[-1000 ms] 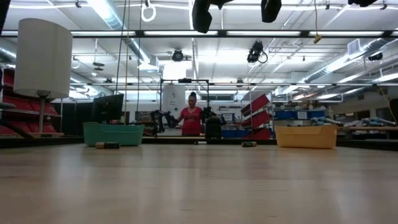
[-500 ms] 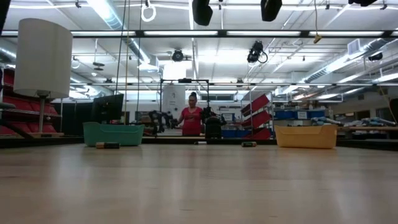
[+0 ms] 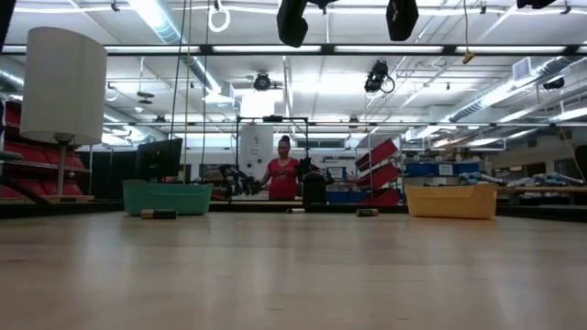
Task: Sort batteries
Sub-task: Put the black battery into the blue bin
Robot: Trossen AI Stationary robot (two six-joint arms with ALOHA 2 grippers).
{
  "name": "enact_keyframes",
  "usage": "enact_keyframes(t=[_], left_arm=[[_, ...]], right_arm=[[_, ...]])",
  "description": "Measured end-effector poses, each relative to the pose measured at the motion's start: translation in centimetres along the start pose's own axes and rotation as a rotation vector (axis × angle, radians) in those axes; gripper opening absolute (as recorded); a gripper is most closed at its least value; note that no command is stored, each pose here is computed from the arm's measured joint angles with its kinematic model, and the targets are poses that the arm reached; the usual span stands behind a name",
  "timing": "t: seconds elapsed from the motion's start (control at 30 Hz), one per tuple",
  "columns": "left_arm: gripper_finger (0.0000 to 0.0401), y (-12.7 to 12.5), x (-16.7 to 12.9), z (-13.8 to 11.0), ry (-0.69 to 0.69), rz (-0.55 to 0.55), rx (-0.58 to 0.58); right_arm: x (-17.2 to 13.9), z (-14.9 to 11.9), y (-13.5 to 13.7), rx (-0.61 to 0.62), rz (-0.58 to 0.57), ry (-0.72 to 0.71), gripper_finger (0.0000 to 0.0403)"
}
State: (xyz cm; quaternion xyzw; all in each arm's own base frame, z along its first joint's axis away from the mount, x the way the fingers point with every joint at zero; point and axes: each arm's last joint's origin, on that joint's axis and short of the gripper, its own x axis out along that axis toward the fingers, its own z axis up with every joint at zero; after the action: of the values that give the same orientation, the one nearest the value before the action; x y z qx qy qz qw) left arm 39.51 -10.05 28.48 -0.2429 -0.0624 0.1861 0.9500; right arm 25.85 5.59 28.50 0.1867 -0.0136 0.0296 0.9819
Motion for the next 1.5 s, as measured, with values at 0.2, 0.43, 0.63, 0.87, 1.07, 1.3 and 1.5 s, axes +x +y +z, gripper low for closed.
enact_keyframes(t=[0.2,0.43,0.63,0.87,1.07,1.3,1.5], left_arm=[[0.0058,0.3,-0.1,0.3,-0.005,0.059,-0.028],[0.0058,0.9,-1.1,2.2,0.035,0.151,-0.007],[0.0058,4.7,-3.5,4.7,0.207,0.427,-0.055],[0.0058,11.5,-6.5,7.6,0.488,0.806,-0.027],[0.0058,17.1,-6.2,8.5,0.727,0.924,0.012],[0.0058,23.9,-6.4,8.3,0.854,0.997,-0.021],[0.0058,28.1,-7.4,7.6,0.949,0.983,-0.064]], right_arm=[[0.0,0.3,-0.7,-0.003,-0.027,-0.005,0.0154],[-1.5,1.7,-1.6,-0.046,-0.081,0.009,0.0154],[-3.7,2.7,-2.6,-0.078,-0.195,0.06,0.0154],[-4.8,2.8,-2.9,-0.077,-0.256,0.109,0.0154],[-3.9,1.7,-2.7,0.007,-0.257,0.145,0.0154],[-2.4,-0.8,-1.4,0.106,-0.166,0.248,0.0154],[-2.0,-2.2,-0.5,0.129,-0.175,0.294,0.0154]])
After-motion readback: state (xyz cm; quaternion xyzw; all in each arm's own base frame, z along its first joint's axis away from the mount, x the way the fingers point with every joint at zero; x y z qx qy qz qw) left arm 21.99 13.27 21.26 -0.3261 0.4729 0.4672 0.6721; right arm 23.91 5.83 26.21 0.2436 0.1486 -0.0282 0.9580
